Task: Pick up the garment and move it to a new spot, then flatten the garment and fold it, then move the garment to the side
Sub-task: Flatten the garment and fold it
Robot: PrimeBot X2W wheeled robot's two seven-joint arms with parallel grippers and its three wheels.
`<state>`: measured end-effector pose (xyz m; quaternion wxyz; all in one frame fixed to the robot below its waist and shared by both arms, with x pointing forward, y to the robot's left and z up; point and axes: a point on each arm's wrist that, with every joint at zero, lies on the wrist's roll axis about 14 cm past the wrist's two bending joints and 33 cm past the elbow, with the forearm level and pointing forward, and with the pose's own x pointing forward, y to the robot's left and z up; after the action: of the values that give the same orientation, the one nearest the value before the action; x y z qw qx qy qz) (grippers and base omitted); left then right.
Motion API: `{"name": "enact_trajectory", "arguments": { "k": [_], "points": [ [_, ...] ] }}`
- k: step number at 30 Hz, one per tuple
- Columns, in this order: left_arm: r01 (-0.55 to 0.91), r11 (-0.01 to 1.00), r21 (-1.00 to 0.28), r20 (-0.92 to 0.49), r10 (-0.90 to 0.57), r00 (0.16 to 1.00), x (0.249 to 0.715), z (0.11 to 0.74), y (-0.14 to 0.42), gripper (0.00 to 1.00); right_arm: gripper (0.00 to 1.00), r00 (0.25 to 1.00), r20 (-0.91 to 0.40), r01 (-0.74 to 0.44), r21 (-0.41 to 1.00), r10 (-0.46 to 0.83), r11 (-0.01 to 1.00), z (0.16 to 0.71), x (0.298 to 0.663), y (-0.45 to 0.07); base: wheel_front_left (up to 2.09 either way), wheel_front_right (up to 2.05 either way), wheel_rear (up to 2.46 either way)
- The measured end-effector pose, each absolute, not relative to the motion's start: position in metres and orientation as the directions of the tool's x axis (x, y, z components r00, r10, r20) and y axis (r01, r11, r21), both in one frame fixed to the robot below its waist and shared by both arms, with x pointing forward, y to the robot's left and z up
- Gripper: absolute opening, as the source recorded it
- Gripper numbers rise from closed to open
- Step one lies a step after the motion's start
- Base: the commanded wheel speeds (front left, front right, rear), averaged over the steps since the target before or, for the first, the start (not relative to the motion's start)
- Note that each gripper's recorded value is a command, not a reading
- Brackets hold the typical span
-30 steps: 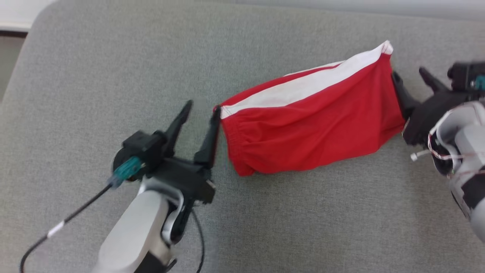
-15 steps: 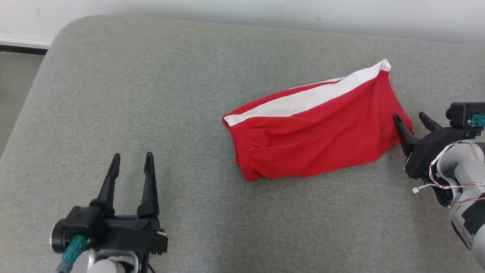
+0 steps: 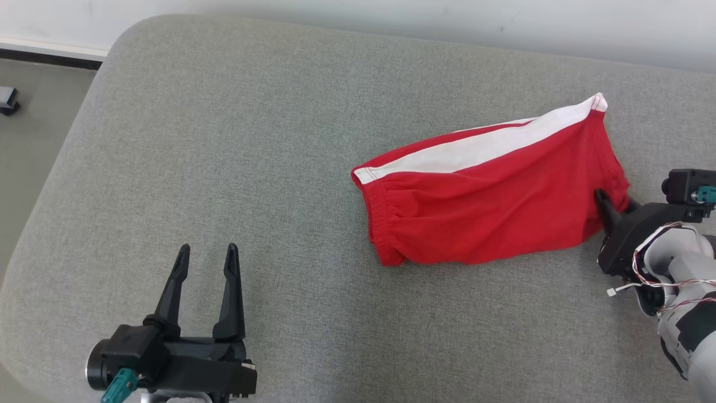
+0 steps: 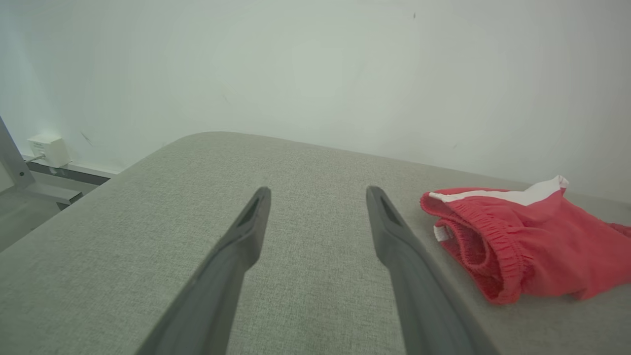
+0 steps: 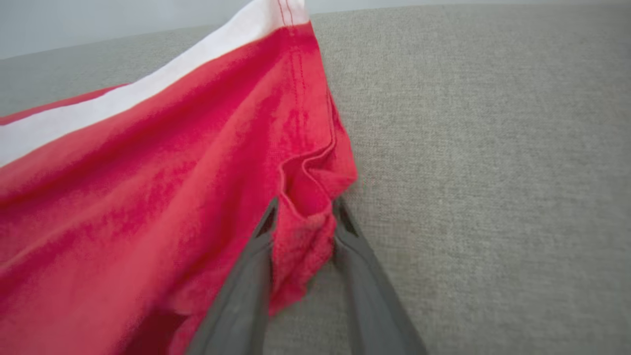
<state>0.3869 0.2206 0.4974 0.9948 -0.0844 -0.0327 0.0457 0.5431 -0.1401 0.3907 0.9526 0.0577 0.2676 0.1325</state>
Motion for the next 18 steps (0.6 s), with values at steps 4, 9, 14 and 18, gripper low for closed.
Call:
{"name": "enact_trajectory", "arguments": {
  "k": [4, 9, 14, 18],
  "points": [
    [-0.069, 0.981, -0.182, 0.059, 0.081, 0.995, 0.386, 0.498, 0.215, 1.00, 0.00, 0.832, -0.474, -0.211, 0.207, 0.287, 0.955, 0.396, 0.540, -0.137, 0.00, 0.00, 0.00],
    [-0.046, 0.981, -0.190, 0.058, 0.058, 0.997, 0.380, 0.498, 0.207, 1.00, 0.00, 0.863, -0.420, -0.199, 0.232, 0.282, 0.952, 0.408, 0.529, -0.145, 0.00, 0.00, 0.00],
    [-0.013, 0.982, -0.188, 0.057, 0.024, 0.998, 0.375, 0.497, 0.196, 1.00, 0.00, 0.885, -0.395, -0.152, 0.257, 0.247, 0.954, 0.411, 0.503, -0.170, 0.00, 0.00, 0.00],
    [0.022, 0.982, -0.190, 0.067, -0.009, 0.998, 0.374, 0.500, 0.186, 1.00, 0.00, 0.900, -0.396, -0.083, 0.259, 0.184, 0.962, 0.412, 0.479, -0.207, 0.00, 0.00, 0.00]
  ]
}}
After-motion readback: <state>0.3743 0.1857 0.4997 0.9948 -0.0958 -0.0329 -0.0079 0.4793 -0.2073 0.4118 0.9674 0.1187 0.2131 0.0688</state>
